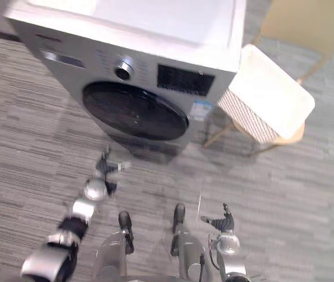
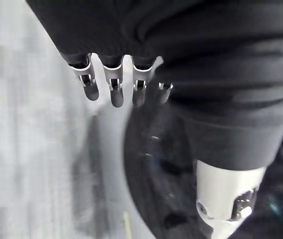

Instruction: Pick up the laundry basket with both hands and put the clothes into the washing machine.

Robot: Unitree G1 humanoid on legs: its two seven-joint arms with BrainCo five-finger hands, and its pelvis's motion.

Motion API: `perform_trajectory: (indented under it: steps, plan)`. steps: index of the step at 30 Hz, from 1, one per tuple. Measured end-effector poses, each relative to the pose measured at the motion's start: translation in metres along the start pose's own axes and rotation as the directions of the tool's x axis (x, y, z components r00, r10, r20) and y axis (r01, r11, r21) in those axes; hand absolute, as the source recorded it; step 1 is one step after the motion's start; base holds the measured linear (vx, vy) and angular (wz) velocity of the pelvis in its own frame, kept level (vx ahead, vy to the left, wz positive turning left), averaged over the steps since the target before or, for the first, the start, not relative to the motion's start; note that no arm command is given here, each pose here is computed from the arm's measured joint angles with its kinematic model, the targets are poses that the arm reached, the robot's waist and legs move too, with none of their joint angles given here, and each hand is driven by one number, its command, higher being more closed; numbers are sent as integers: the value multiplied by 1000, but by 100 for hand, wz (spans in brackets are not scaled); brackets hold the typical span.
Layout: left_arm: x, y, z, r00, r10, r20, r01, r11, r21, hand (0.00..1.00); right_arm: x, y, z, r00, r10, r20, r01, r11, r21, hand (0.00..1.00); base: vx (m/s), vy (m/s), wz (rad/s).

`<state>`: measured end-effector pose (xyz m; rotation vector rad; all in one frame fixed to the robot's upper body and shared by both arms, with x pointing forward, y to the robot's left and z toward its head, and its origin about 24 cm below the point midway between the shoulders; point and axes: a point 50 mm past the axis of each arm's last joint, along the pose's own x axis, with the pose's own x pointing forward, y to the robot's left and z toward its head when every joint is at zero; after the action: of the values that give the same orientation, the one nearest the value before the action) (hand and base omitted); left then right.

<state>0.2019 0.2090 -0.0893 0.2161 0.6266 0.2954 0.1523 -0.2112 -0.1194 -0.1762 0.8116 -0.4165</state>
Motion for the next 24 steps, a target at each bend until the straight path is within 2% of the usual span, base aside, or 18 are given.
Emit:
perform_trajectory:
  steps: [5, 8, 12, 17, 21, 24]
  plan:
    - [-11, 18, -38, 991, 48, -126, -58, 996, -74, 0, 5, -5, 4, 1000, 5, 4, -5, 1000, -12, 0, 49, 85, 102]
    - [-21, 22, -66, 969, 63, -238, -91, 990, -108, 0, 3, 4, 1, 999, 44, -15, -45, 999, -6, 0, 111, 140, 47]
    - [-39, 25, -94, 944, 70, -324, -108, 989, -101, 0, 1, 8, -11, 996, 58, -71, -58, 998, -8, 0, 118, 184, 69]
    - [-40, 35, -98, 934, 104, -341, -159, 978, -137, 0, -6, 23, -21, 987, 116, -107, -118, 993, -5, 0, 227, 53, 112]
    - [-34, 17, -91, 936, 63, -346, -135, 973, -188, 0, -9, 18, -30, 986, 109, -128, -111, 994, -5, 0, 279, -79, 174]
    - [-34, 16, -91, 934, 67, -351, -147, 967, -208, 0, -8, 15, -30, 985, 120, -123, -125, 992, -32, 0, 323, -210, 174]
